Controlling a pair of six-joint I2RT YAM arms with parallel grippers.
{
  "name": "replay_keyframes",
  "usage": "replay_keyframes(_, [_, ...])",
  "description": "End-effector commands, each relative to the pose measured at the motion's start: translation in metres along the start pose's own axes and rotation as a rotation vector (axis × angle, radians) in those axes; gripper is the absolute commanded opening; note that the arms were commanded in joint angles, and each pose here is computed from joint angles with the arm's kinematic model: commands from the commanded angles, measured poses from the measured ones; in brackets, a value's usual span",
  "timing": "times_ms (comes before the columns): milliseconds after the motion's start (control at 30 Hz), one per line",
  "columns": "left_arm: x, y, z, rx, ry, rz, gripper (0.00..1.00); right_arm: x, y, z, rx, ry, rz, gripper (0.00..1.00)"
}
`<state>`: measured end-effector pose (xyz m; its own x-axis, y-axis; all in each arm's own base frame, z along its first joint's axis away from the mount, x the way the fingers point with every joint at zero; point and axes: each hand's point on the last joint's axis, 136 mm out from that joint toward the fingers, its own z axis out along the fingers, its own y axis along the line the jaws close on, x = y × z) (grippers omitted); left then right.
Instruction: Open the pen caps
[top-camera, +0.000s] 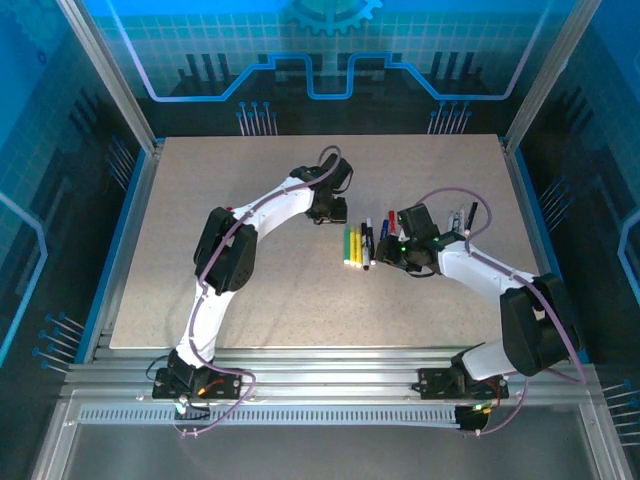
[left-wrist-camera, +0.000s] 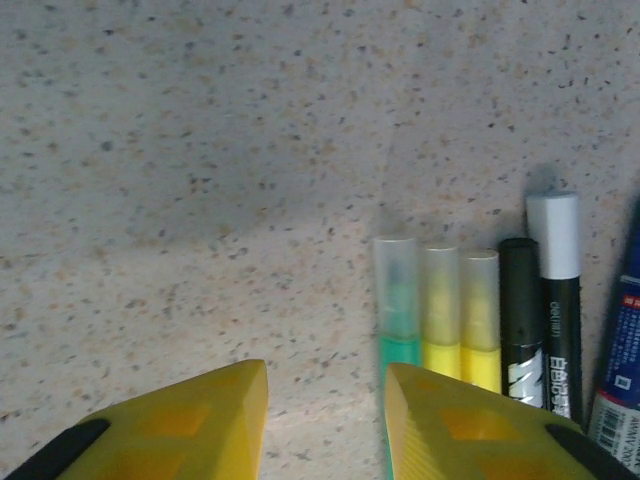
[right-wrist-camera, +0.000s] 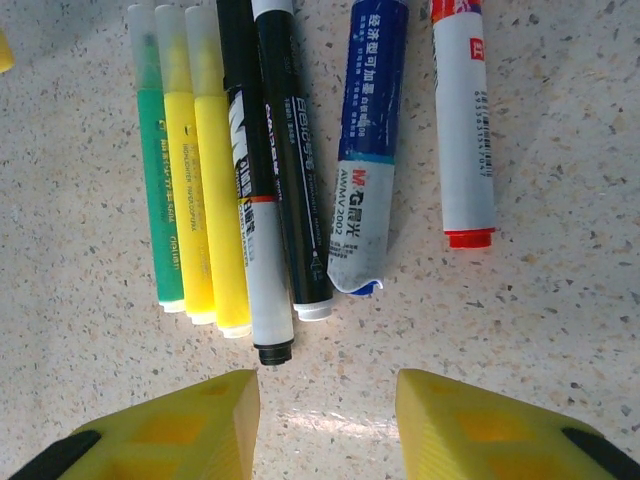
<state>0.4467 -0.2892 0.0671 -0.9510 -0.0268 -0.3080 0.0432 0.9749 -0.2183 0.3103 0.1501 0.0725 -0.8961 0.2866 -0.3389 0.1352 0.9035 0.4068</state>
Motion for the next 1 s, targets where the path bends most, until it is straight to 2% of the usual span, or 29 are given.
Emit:
replay_keyframes(0, [0.001, -0.016, 0.006, 0.050, 0.024, -0.018, 0.37, -0.001, 0.008, -0.003, -0.009, 0.009, -0.004, 0.41])
replay_keyframes(433, [0.008, -0.025, 0.036, 0.057, 0.071, -0.011, 0.37, -0.006, 0.010, -0.002, -0.007, 0.003, -0.013, 0.40])
replay_keyframes(800, [0.016, 0.005, 0.052, -0.119, 0.097, -0.022, 0.34, -0.004, 0.013, 0.005, -0.019, 0.024, -0.016, 0.40])
replay_keyframes(967, [0.017, 0.013, 0.059, -0.167, 0.109, -0.016, 0.29, -0.004, 0.015, 0.007, -0.029, 0.028, -0.016, 0.39])
